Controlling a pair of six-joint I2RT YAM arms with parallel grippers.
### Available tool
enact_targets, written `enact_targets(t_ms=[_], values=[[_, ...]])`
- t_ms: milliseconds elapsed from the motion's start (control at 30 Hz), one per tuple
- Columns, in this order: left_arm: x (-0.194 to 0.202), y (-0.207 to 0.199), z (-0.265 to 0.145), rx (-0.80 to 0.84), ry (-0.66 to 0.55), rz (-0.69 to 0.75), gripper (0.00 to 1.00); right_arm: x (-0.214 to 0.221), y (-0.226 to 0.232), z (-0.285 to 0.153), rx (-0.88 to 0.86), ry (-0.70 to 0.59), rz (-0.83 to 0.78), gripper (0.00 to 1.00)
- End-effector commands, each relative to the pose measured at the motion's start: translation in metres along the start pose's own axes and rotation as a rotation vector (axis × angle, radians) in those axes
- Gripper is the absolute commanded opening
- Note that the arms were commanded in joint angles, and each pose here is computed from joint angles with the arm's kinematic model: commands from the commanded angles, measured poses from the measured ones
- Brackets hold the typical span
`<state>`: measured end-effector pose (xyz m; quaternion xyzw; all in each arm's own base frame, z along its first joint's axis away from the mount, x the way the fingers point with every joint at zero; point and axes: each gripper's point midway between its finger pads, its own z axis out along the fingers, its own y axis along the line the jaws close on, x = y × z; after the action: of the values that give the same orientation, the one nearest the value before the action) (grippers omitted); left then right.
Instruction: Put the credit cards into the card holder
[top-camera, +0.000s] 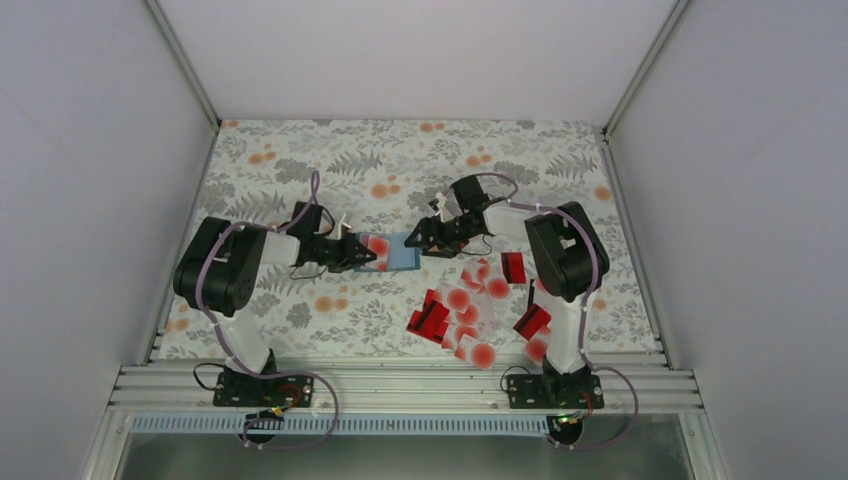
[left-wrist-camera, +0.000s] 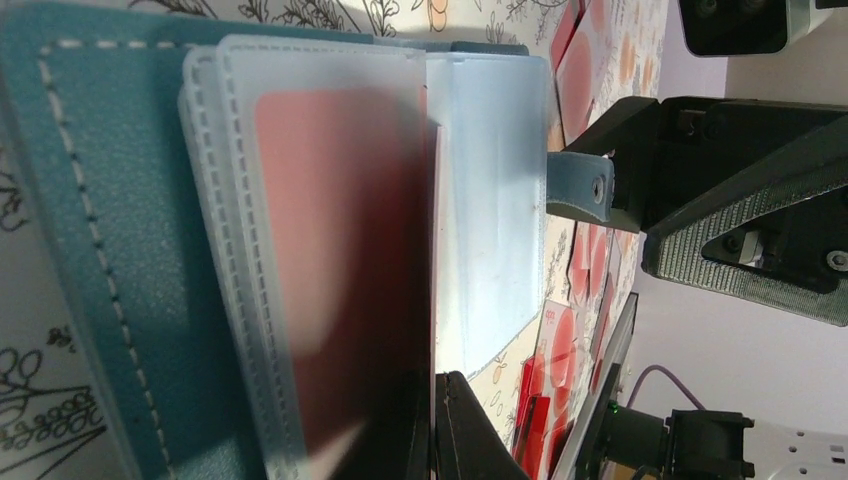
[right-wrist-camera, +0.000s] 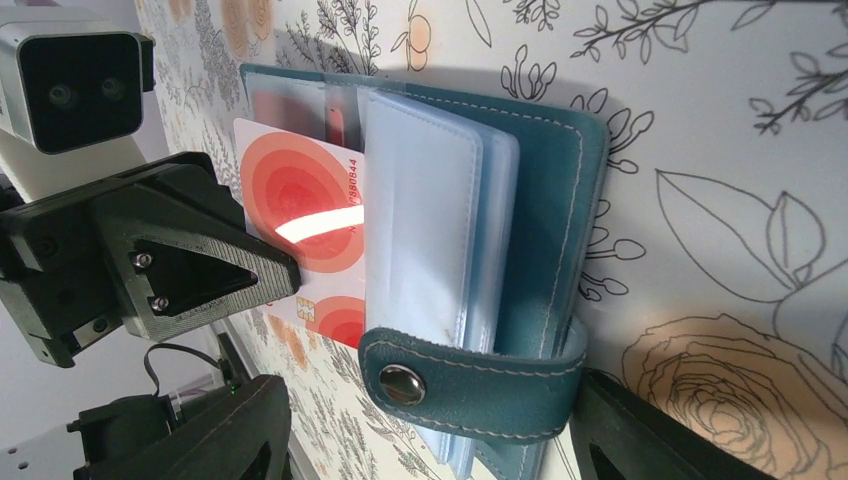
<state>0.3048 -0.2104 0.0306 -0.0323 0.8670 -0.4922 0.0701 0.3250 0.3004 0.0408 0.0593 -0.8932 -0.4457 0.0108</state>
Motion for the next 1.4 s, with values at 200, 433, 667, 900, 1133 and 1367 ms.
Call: enact_targets(t_ms=[200, 433, 667, 900, 1133, 1367], values=[[-0.006, -0.004, 0.005, 0.008, 0.017, 0.062, 0.02, -0.005, 0.002, 0.007, -0.013, 0.006, -0.032, 0.70], [-0.009, -0.005, 0.007, 0.014, 0.022, 0.065, 0.02, -0.005, 0.002, 0.009, -0.016, 0.011, -0.029, 0.70], [-0.007, -0.002, 0.009, 0.020, 0.028, 0.057, 0.02, -0.004, 0.001, 0.010, -0.017, 0.015, -0.026, 0.70], [-0.011, -0.004, 0.012, 0.040, 0.028, 0.045, 0.02, -0.004, 0.000, 0.010, -0.017, 0.019, -0.024, 0.70], [-0.011, -0.005, 0.014, 0.054, 0.025, 0.032, 0.02, -0.002, 0.000, 0.011, -0.020, 0.026, -0.024, 0.70], [-0.014, -0.005, 0.017, 0.064, 0.018, 0.014, 0.02, 0.000, -0.001, 0.012, -0.022, 0.031, -0.021, 0.70]])
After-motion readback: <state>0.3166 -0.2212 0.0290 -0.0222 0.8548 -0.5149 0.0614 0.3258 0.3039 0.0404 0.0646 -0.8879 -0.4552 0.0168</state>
